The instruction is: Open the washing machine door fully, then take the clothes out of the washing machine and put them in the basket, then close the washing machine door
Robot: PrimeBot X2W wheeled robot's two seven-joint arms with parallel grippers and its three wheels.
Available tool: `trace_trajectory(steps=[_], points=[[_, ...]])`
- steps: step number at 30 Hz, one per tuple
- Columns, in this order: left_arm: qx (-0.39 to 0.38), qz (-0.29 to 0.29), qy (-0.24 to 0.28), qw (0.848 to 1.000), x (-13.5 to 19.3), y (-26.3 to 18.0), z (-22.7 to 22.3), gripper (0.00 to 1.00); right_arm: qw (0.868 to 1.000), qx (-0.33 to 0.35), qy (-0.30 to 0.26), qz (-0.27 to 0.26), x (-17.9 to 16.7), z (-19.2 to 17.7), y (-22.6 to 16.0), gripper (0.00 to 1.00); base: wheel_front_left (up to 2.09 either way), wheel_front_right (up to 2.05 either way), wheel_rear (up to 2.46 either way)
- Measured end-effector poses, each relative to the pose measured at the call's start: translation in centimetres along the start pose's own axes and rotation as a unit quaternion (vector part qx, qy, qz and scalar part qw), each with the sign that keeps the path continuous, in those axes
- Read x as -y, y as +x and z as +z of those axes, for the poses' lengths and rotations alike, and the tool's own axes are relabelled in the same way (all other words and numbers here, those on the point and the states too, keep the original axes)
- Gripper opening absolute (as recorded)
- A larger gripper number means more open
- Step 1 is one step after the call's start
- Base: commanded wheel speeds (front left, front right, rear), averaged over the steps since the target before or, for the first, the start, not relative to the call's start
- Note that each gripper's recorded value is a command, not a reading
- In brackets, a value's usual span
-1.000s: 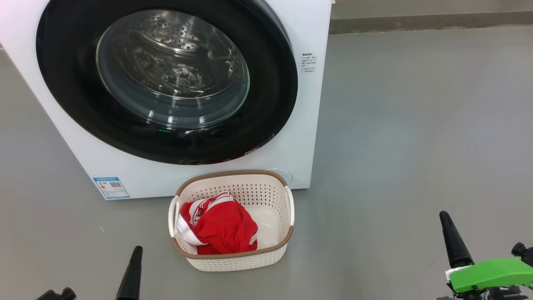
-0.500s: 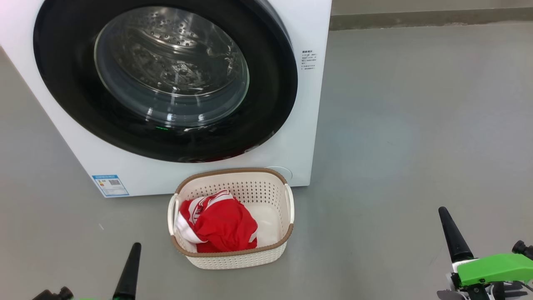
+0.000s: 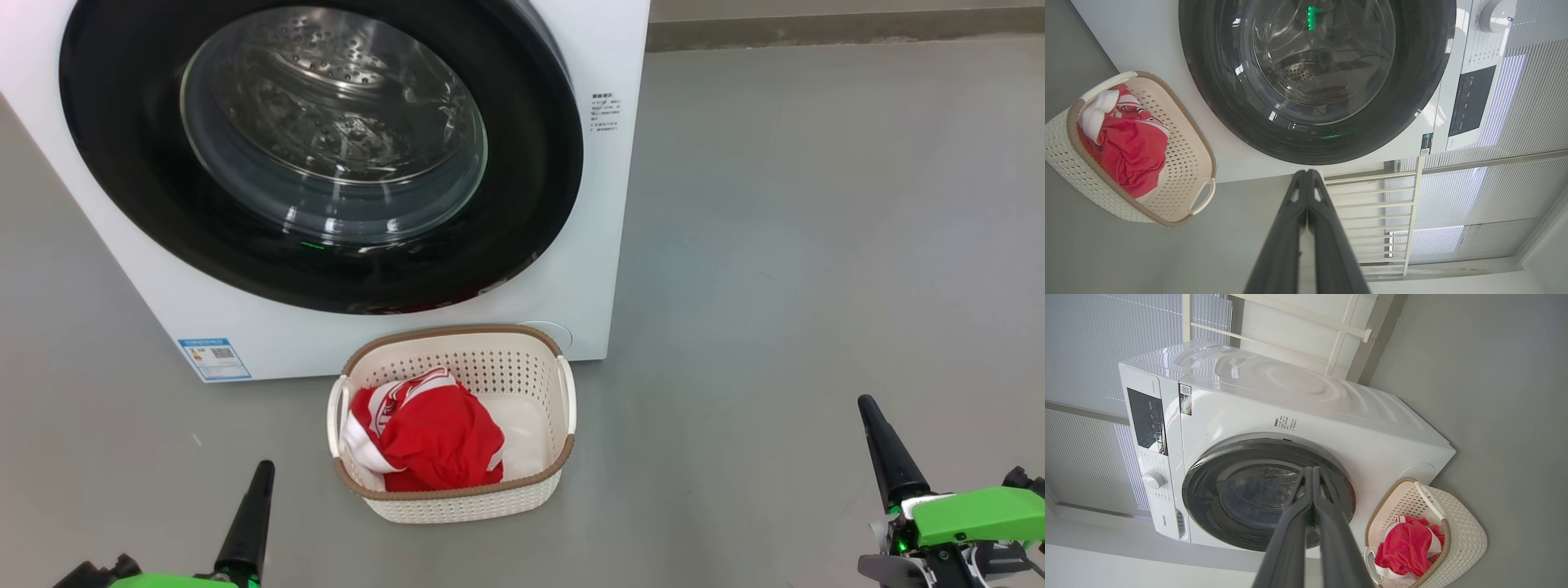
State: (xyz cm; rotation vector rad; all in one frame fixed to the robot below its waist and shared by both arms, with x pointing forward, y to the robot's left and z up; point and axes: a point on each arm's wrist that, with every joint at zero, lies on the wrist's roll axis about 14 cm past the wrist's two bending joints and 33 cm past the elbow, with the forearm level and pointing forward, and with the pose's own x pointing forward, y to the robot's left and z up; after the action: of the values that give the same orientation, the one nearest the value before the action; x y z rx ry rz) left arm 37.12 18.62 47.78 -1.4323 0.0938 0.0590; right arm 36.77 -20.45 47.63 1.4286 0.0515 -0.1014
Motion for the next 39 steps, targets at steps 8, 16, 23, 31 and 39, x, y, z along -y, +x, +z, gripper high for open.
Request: trace_trajectory(steps=[8, 16, 23, 31, 39], points=[[-0.004, -0.006, -0.041, 0.999, 0.19, 0.25, 0.03, 0.00, 0.999, -0.004, 0.045, 0.005, -0.28, -0.03, 0.36, 0.00, 0.00, 0.00, 0.00], [-0.006, -0.014, -0.071, 0.997, 0.64, 0.64, 0.05, 0.00, 0.997, -0.006, 0.077, 0.012, -0.65, -0.04, 0.73, 0.00, 0.00, 0.00, 0.00], [-0.006, -0.014, -0.071, 0.997, 0.64, 0.63, 0.06, 0.00, 0.997, -0.006, 0.077, 0.012, -0.68, -0.02, 0.74, 0.00, 0.00, 0.00, 0.00], [-0.006, -0.014, -0.071, 0.997, 0.63, 0.63, 0.06, 0.00, 0.997, -0.006, 0.077, 0.012, -0.69, -0.02, 0.74, 0.00, 0.00, 0.00, 0.00], [-0.006, -0.014, -0.072, 0.997, 0.63, 0.63, 0.07, 0.00, 0.997, -0.006, 0.077, 0.012, -0.69, -0.01, 0.75, 0.00, 0.00, 0.00, 0.00]])
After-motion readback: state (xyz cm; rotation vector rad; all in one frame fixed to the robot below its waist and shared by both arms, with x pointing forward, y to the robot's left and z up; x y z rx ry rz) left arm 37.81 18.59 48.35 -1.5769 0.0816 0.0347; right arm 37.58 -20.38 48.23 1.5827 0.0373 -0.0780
